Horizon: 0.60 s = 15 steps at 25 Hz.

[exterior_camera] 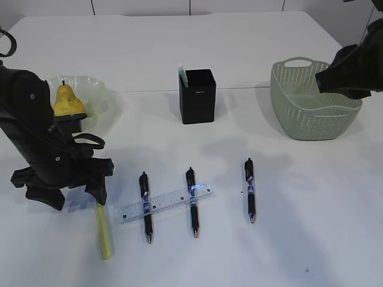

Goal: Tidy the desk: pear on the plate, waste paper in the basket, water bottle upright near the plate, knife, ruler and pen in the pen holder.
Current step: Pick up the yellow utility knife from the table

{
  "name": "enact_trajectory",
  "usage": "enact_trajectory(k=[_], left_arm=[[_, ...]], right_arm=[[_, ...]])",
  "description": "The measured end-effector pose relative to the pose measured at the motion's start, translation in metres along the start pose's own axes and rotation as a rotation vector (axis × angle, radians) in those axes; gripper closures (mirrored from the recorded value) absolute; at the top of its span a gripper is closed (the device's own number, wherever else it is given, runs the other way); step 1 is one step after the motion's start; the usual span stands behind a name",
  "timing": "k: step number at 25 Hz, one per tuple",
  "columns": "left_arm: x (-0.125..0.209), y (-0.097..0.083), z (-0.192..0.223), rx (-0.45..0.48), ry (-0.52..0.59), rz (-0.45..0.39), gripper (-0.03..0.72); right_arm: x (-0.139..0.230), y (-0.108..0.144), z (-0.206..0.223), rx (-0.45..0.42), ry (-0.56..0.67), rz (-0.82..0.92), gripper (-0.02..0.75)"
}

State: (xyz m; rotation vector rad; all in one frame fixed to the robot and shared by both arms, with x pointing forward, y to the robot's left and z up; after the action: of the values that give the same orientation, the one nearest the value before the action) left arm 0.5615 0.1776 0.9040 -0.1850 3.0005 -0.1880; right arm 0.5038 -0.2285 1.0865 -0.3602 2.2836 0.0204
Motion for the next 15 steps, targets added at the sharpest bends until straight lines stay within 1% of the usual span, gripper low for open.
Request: enact_trajectory(k=[11, 13, 15], left_arm=[[0.0024, 0.0006, 0.0, -0.006, 0.024, -0.005, 0.096], [0.0025, 0.0003, 0.0, -0.003, 0.025, -0.03, 0.096], [0.0024, 0.0006, 0.0, -0.007, 0.024, -0.071, 0.096]], right_arm=[[0.0, 0.0, 0.0, 0.0, 0.0, 0.0, 0.494], [0.0, 0.0, 0.0, 0.0, 0.0, 0.0, 0.494], [0.0, 0.0, 0.0, 0.0, 0.0, 0.0, 0.494]])
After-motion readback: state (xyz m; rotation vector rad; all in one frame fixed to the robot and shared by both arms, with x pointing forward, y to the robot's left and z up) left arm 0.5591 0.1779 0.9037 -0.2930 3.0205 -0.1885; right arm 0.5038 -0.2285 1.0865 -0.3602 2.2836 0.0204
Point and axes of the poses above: a point on each arm's last joint axis where the gripper is mounted, z pointing out along that axis toward the gripper, y along the wrist's bending axis when the last joint is at zero, x = y × z, the point moved 1 cm from there along z, pointing out along that axis toward the gripper
